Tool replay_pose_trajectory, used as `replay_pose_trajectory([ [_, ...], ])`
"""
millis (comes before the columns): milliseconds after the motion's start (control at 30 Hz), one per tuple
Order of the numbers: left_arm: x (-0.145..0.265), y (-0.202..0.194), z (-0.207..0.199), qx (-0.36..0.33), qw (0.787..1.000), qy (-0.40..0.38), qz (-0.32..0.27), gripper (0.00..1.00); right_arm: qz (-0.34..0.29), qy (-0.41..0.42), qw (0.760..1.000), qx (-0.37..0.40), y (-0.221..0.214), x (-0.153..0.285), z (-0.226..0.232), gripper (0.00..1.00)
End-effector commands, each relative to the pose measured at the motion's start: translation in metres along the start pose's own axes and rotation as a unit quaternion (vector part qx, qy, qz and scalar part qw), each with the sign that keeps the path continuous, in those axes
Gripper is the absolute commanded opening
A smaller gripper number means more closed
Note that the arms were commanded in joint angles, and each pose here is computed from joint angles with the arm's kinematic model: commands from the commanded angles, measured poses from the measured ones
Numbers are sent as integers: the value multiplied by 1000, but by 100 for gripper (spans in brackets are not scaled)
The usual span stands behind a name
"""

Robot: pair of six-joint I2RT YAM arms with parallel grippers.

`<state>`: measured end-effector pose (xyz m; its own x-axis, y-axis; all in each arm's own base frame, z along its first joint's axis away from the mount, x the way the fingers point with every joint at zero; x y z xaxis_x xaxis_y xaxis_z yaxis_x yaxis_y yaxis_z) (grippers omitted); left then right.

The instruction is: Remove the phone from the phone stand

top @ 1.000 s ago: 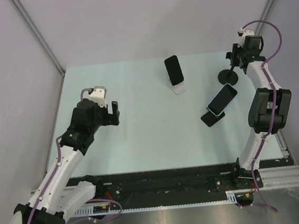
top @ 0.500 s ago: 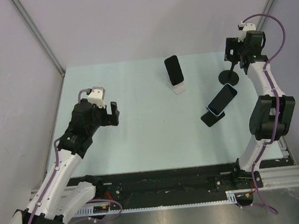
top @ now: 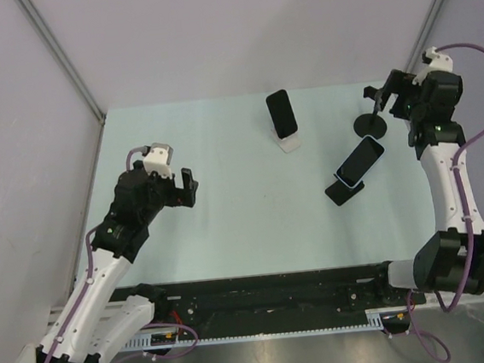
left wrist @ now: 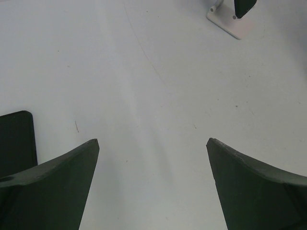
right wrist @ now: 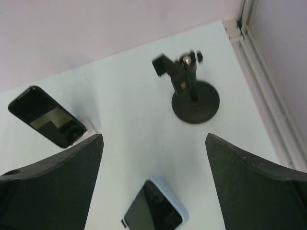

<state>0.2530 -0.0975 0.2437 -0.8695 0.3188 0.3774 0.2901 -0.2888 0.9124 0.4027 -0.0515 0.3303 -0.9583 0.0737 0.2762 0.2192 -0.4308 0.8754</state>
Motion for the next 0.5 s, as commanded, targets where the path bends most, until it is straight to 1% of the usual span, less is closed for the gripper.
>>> replay_pose_trajectory([
  [0, 1, 9, -10, -13, 999, -30, -27, 100, 44, 2, 996, -79, -41, 19, -9, 93],
  [100, 0, 9, -13, -13, 999, -38, -29, 100, 44, -4, 994, -103, -51, 30, -18, 92],
  [133, 0, 9, -14, -13, 999, -41, -29, 100, 52, -10, 993, -108, -66, 30, -28, 91],
  [267, -3, 9, -19, -13, 998, -56, -31, 100, 74, 17, 986, -145, -97, 33, -36, 90],
  [367, -5, 7, -22, -12, 997, -64, -28, 100, 74, 36, 983, -161, -111, 32, -40, 86],
  [433, -7, 7, -23, -13, 997, -68, -27, 100, 70, 48, 981, -176, -113, 29, -41, 81],
  [467, -7, 6, -23, -13, 997, -68, -27, 100, 80, 53, 978, -183, -121, 28, -45, 80],
])
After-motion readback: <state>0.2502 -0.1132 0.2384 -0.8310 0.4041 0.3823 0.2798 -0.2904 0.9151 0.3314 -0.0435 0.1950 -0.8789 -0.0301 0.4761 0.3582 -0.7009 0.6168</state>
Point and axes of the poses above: each gripper's point midway between its finger pads, its own x axis back along the fingers, its own z axis along the line the jaws close on, y = z × x, the point moved 3 cm from there along x, back along the fingers, and after that the axes turned 12 degrees about -x, right-handed, at the moved point
